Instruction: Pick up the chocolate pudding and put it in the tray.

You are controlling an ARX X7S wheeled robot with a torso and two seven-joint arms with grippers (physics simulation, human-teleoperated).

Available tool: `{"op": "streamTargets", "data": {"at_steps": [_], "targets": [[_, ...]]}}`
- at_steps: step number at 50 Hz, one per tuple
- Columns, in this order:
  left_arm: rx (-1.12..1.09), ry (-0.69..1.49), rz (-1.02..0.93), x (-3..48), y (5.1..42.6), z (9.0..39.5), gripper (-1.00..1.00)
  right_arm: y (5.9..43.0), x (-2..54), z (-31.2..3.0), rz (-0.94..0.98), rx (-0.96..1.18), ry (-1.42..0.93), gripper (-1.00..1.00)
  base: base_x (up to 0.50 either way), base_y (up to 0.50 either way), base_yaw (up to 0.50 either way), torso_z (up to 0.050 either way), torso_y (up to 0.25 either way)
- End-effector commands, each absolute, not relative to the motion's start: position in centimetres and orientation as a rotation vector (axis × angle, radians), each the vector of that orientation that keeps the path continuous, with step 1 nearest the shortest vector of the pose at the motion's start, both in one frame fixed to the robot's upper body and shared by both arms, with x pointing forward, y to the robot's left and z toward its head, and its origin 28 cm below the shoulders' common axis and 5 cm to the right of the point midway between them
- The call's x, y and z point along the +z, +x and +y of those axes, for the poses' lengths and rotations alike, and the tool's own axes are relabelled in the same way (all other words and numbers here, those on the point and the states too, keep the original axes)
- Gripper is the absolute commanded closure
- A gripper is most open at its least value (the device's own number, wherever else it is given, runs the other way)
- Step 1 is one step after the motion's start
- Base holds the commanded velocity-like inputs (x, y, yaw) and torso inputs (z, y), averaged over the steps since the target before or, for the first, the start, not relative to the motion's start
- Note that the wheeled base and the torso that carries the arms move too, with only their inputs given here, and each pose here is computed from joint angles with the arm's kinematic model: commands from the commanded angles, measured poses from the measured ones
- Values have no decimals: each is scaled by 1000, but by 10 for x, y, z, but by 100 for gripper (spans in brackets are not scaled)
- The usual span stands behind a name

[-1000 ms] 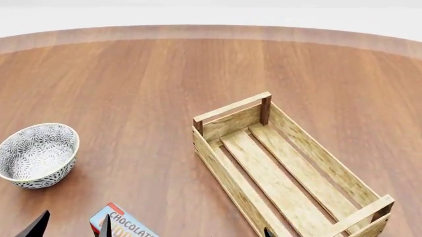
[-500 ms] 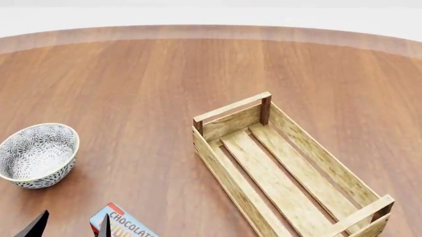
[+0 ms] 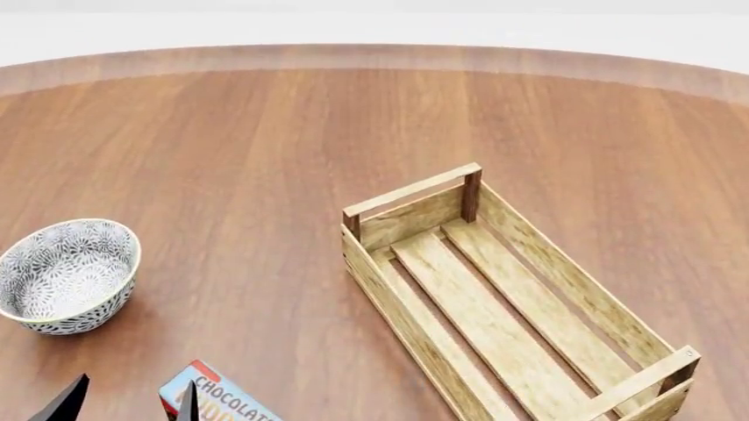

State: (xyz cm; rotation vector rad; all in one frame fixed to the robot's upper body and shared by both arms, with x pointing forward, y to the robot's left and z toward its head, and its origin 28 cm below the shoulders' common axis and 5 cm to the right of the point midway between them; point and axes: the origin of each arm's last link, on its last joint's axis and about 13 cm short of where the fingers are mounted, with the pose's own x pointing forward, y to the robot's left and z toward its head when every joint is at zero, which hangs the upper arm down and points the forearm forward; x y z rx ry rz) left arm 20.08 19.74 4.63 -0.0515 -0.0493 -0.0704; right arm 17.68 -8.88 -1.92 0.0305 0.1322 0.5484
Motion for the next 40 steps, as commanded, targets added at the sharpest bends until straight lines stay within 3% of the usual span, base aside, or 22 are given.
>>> {"op": "streamTargets", "data": {"at_steps": [1,29,40], "targets": [[-74,-50,-50,47,201,197,-100,187,-23,-81,152,581,7,-100,0,0,0,0,0],[-84,-42,-49,46,200,193,-100,209,-26,-65,187,638,-54,-100,0,0,0,0,0],[-89,-42,-61,50,198,193,-100,234,-25,-55,201,662,-89,-100,0,0,0,0,0]]}}
